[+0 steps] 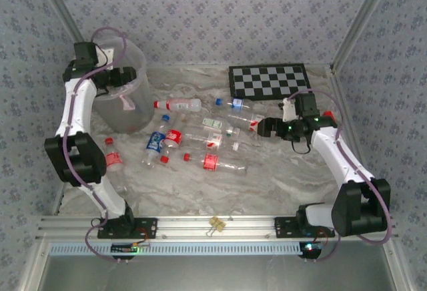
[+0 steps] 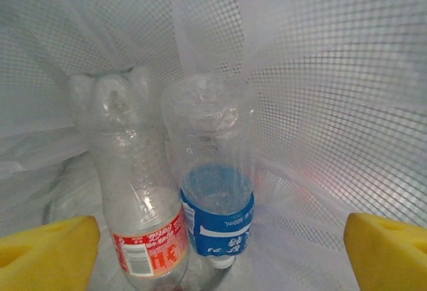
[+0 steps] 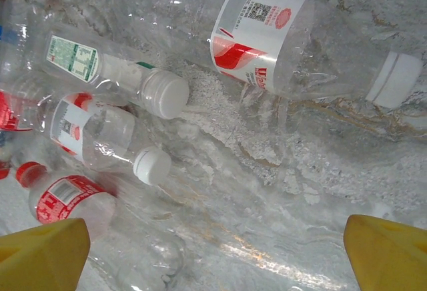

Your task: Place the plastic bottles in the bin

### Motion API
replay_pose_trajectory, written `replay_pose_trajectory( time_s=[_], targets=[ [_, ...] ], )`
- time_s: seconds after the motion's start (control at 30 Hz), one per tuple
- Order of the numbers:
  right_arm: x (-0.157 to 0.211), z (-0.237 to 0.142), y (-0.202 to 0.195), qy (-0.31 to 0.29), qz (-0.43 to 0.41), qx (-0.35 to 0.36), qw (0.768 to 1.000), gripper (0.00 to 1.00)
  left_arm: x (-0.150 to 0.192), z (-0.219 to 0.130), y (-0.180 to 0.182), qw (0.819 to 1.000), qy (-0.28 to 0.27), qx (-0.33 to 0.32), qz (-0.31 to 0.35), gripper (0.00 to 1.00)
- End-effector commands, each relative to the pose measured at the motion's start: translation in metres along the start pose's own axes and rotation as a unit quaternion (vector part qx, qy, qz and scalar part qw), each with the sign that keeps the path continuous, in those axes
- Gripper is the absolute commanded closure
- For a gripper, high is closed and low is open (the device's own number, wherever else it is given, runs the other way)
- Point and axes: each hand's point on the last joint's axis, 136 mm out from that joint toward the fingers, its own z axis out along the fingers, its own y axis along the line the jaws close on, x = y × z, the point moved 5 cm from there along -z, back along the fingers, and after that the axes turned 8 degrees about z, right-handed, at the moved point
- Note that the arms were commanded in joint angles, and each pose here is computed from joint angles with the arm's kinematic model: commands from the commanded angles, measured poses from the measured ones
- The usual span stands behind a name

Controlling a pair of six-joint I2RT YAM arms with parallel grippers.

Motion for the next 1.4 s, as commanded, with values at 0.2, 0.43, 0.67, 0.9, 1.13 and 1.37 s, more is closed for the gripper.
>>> replay_pose_trajectory(
  time_s=[0.2, 0.43, 0.67, 0.9, 1.13, 1.37],
  targets=[
    [-0.032, -0.007, 0.023, -0.087, -0.216, 0.057, 0.971, 0.00, -0.029, -0.083, -0.031, 0.997, -0.064, -0.006, 0.048, 0.00],
    [-0.055, 0.003, 0.008, 0.013, -0.406, 0.145, 0.902, 0.00, -0.011, -0.130, -0.074, 0.994, -0.077, -0.012, 0.077, 0.00],
    [-0.052, 0.034, 0.000, 0.176, -0.466, 0.125, 0.858, 0.00, 0.032, -0.165, -0.150, 0.985, -0.118, 0.106, 0.073, 0.00],
    [-0.059, 0.061, -0.012, 0.201, -0.452, 0.095, 0.864, 0.00, 0.091, -0.168, -0.182, 0.980, -0.082, 0.178, -0.011, 0.00],
    [-0.054, 0.098, -0.037, 0.239, -0.457, 0.095, 0.851, 0.00, 0.127, -0.162, -0.174, 0.983, -0.058, 0.164, -0.055, 0.00],
    [-0.069, 0.120, -0.058, 0.193, -0.469, 0.135, 0.851, 0.00, 0.133, -0.155, -0.175, 0.983, -0.038, 0.170, -0.065, 0.00]
  ],
)
